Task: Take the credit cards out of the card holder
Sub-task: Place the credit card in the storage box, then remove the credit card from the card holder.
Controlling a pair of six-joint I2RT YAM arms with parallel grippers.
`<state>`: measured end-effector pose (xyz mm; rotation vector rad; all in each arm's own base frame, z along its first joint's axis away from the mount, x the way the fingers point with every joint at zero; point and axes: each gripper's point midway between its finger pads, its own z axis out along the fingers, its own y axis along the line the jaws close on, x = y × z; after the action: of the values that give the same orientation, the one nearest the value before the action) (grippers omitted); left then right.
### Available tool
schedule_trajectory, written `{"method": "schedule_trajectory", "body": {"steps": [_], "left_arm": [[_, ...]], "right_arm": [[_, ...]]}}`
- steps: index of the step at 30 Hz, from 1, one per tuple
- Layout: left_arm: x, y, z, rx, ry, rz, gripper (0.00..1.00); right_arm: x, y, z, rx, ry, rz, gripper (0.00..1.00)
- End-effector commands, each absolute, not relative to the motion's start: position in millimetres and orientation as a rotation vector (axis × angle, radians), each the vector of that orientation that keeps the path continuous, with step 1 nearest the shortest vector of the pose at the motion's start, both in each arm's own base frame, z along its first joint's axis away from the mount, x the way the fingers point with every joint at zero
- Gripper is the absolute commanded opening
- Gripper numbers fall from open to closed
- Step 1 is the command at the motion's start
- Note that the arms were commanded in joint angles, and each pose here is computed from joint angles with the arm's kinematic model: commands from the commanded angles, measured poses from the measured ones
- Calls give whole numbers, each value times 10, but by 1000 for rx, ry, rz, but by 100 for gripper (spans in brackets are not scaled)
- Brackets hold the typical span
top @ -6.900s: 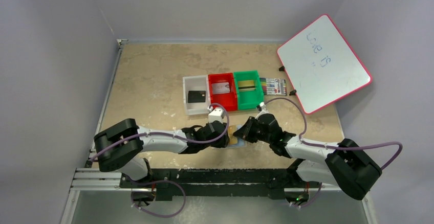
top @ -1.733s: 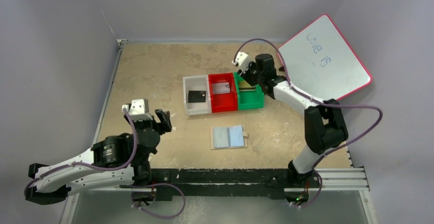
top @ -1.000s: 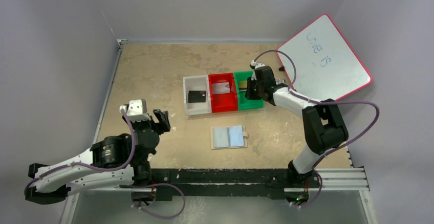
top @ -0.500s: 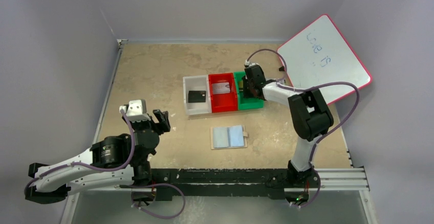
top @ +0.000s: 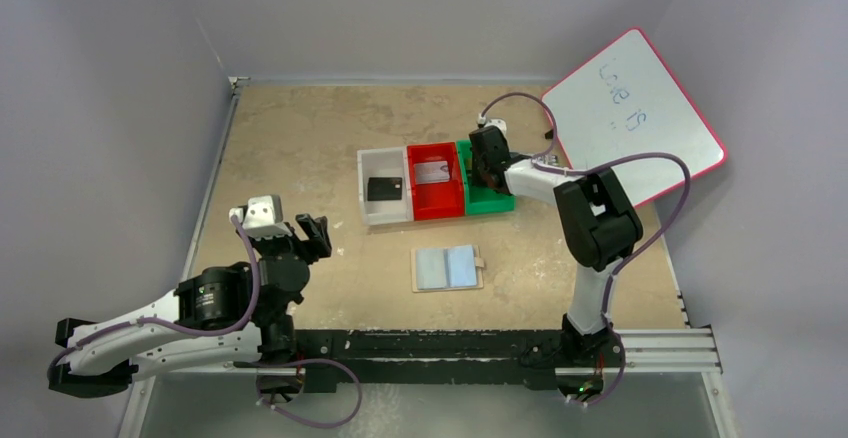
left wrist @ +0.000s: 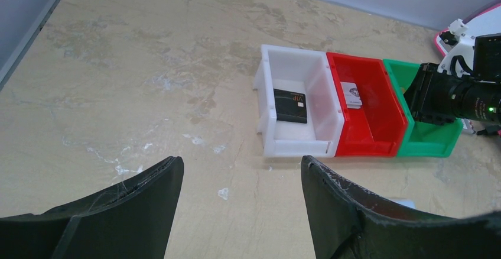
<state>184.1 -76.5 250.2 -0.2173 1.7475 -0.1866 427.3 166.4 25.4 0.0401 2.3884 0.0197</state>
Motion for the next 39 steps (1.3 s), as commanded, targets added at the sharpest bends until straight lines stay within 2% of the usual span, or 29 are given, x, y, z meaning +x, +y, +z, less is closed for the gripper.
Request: {"method": "schedule_trajectory", "body": {"steps": [1, 11, 24, 28, 33, 39], "left_arm": [[1843, -716, 2623, -257, 1719, -202, 72], [1840, -715, 2624, -257, 1718, -204, 72], [1843, -715, 2625, -260, 1717, -199, 73], [1843, -716, 2620, -260, 1718, -197, 74], [1845, -759, 2594, -248, 1726, -200, 75], [1857, -836, 2568, -220, 1740, -187, 80]], "right_arm": [[4396, 1607, 299, 114, 2325, -20, 30], [4391, 1639, 415, 96, 2311, 9, 34], [4130, 1732, 1438, 80, 2134, 206, 46], [3922, 1604, 1878, 135, 2023, 236, 57], [3591, 1301, 2117, 278, 1891, 270, 99], [3265, 1150, 2255, 244, 1686, 359, 100]]}}
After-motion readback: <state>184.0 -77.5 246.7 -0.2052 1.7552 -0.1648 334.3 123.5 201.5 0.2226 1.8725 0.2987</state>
